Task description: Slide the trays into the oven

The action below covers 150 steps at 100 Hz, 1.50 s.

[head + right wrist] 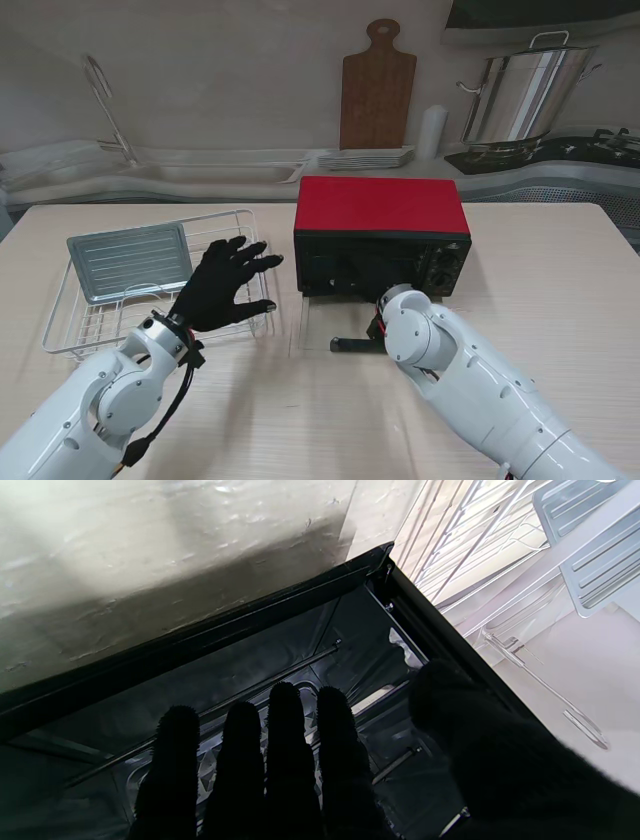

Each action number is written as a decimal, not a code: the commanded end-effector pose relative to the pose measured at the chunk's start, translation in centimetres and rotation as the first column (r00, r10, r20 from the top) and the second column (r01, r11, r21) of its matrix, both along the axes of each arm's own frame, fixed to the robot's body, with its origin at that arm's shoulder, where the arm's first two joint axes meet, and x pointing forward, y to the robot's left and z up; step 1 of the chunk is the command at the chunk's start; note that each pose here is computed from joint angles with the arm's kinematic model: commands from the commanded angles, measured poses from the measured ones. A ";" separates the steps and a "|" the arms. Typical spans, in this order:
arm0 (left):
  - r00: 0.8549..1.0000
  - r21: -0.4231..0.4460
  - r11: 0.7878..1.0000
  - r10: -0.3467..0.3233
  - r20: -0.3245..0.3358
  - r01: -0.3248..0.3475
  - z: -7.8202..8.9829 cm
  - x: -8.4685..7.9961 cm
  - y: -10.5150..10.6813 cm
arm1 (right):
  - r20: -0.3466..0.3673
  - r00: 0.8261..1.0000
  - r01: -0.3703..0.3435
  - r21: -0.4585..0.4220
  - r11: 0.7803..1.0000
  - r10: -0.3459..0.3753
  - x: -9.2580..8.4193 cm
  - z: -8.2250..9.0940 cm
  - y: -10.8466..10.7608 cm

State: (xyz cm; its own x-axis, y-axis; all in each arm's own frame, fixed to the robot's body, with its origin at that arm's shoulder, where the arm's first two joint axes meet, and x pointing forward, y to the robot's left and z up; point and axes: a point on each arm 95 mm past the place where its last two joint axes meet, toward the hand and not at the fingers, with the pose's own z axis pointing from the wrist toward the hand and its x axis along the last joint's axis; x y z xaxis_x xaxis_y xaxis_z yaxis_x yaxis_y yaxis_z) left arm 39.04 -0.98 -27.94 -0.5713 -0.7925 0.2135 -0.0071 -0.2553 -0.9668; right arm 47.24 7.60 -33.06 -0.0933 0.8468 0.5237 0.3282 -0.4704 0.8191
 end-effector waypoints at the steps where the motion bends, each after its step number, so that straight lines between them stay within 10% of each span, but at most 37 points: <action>1: 1.000 0.004 1.000 -0.002 -0.012 0.002 0.0 -0.3 -0.2 | -0.013 1.000 -0.008 0.006 1.000 0.008 0.1 -0.2 0.7; 64: 1.000 0.001 1.000 -0.001 -0.015 0.001 -0.2 -0.3 -0.2 | -0.014 1.000 -0.016 0.009 1.000 0.016 -0.4 -0.6 0.5; 150: 0.990 -0.106 0.991 0.064 -0.126 -0.077 -1.3 -2.0 0.2 | 0.220 0.962 -0.209 0.204 0.957 0.163 -11.3 0.5 0.1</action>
State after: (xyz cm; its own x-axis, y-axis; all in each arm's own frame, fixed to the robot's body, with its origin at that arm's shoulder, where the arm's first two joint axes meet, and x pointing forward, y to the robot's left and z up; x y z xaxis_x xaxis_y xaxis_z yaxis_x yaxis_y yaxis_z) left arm 37.58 -0.66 -28.91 -0.4953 -0.7984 0.3424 -0.0796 -0.3507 -0.9331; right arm 36.90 6.99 -32.01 -0.3536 0.6830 0.6392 0.2427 -0.5929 0.7678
